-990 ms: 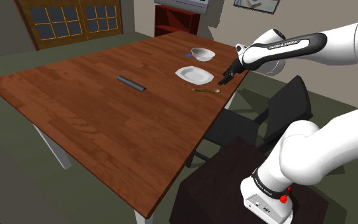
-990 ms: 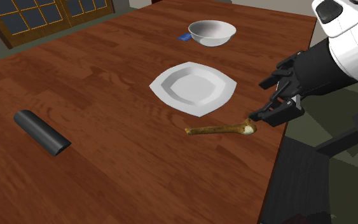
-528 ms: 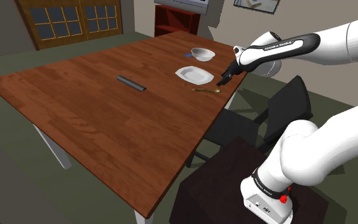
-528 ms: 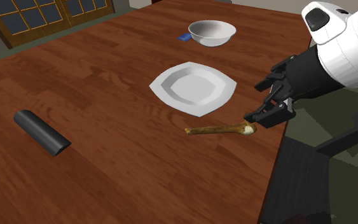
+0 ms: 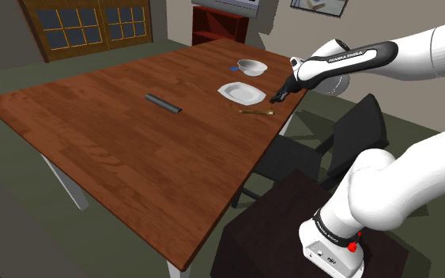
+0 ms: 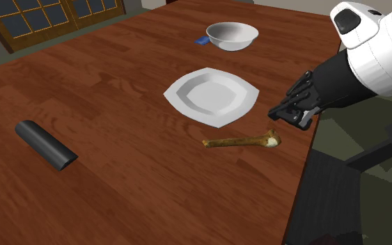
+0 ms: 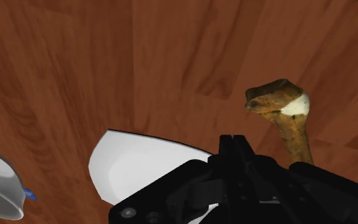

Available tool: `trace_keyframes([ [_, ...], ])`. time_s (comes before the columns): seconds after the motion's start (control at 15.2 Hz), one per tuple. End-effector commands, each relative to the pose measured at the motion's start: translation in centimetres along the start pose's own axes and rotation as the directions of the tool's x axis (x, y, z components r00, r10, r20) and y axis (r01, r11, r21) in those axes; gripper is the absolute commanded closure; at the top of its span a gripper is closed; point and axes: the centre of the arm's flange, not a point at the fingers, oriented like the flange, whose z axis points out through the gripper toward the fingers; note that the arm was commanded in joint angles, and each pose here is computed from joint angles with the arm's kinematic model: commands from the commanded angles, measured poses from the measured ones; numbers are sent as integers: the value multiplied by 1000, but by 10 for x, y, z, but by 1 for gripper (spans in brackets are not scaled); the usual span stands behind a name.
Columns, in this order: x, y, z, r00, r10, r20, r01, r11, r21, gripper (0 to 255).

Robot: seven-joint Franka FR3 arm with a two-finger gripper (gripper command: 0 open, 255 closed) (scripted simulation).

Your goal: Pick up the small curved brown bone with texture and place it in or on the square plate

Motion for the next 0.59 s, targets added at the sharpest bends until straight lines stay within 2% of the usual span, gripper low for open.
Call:
trace_keyframes([
  [0.0,0,0,0,1000,0,0,0,1000,0,255],
  [0.2,0,0,0,1000,0,0,0,1000,0,255],
  [0.26,0,0,0,1000,0,0,0,1000,0,0],
  [0.33,18,-8,2,995,-76,58,75,997,18,0],
  [0.4,35,-17,4,982,-153,114,149,988,39,0],
  [0.46,51,-28,7,959,-229,169,220,973,65,0],
  [0.53,66,-40,11,927,-303,220,289,953,95,0],
])
